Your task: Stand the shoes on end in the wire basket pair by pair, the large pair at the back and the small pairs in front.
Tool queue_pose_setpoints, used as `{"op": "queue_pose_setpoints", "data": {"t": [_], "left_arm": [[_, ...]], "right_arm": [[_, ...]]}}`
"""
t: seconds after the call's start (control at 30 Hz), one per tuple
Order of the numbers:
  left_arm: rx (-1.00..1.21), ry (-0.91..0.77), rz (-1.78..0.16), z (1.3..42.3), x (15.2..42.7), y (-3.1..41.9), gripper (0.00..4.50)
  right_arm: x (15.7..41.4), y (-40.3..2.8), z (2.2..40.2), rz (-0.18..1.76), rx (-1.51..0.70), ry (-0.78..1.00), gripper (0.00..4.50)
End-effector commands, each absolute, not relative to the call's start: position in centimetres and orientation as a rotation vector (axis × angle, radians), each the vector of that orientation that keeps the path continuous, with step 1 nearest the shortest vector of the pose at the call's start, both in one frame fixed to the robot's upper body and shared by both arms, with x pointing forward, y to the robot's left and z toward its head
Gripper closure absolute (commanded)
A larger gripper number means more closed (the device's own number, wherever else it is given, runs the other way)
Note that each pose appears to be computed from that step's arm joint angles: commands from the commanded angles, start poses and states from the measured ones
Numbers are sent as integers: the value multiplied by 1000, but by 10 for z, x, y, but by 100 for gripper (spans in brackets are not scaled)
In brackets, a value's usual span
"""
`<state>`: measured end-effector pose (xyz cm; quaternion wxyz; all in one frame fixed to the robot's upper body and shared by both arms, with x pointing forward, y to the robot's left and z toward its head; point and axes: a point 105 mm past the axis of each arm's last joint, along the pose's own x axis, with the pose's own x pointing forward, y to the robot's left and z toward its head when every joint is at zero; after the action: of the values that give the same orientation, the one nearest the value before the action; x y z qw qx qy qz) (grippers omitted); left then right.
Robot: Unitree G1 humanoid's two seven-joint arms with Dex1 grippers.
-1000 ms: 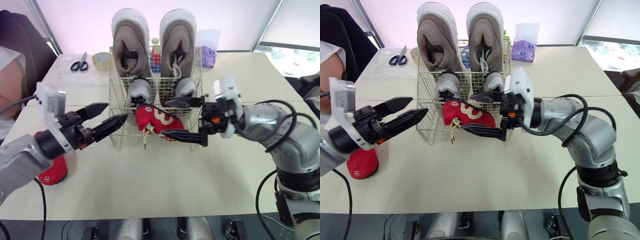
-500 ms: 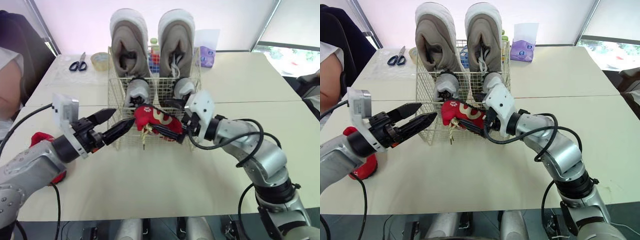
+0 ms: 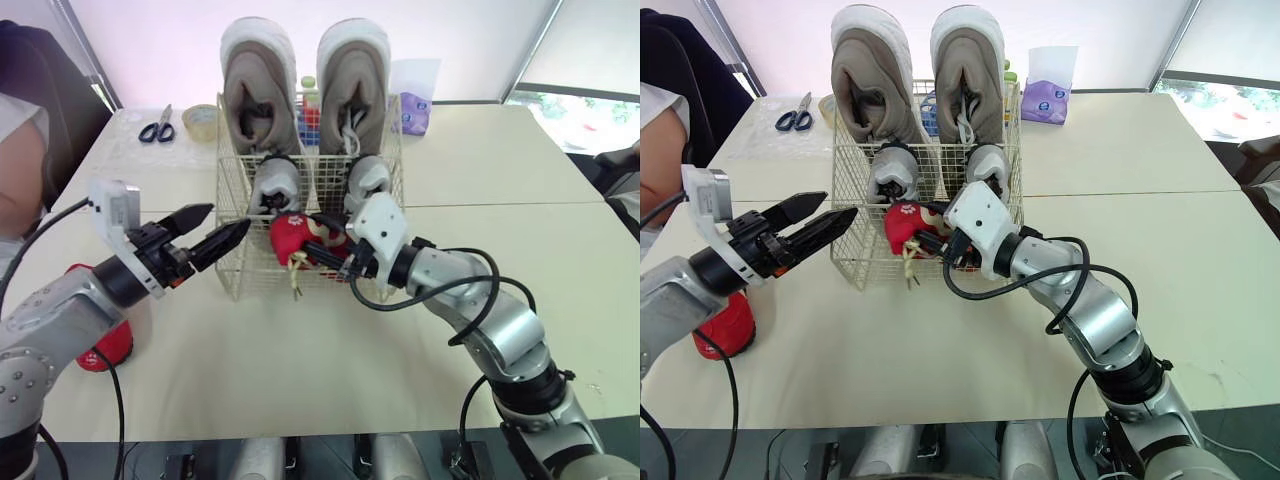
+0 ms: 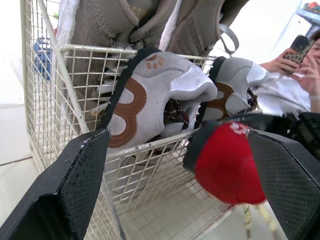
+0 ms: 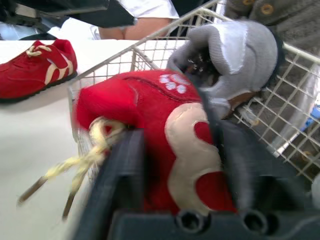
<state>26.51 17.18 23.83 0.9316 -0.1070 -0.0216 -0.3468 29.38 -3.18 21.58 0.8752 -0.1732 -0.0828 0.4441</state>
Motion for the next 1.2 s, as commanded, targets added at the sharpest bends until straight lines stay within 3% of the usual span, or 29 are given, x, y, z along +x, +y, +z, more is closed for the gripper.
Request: {"op": "queue_pose_setpoints", "data": {"t": [0.03, 0.33, 0.97, 1.07, 1.2], "left_arm": [[-217, -57, -725, 239, 265, 171, 0], [-245, -34, -778, 232, 277, 163, 0], [-236, -20, -854, 232, 293, 150, 0], [-233, -18, -854, 232, 293, 151, 0], [-230, -15, -855, 233, 292, 151, 0]], "right_arm": [[287, -38, 232, 907, -337, -230, 421], [287, -69, 250, 708, -174, -272, 421], [290, -98, 204, 463, 245, -264, 421], [290, -96, 196, 464, 236, -249, 319], [287, -104, 194, 435, 206, -250, 116]]}}
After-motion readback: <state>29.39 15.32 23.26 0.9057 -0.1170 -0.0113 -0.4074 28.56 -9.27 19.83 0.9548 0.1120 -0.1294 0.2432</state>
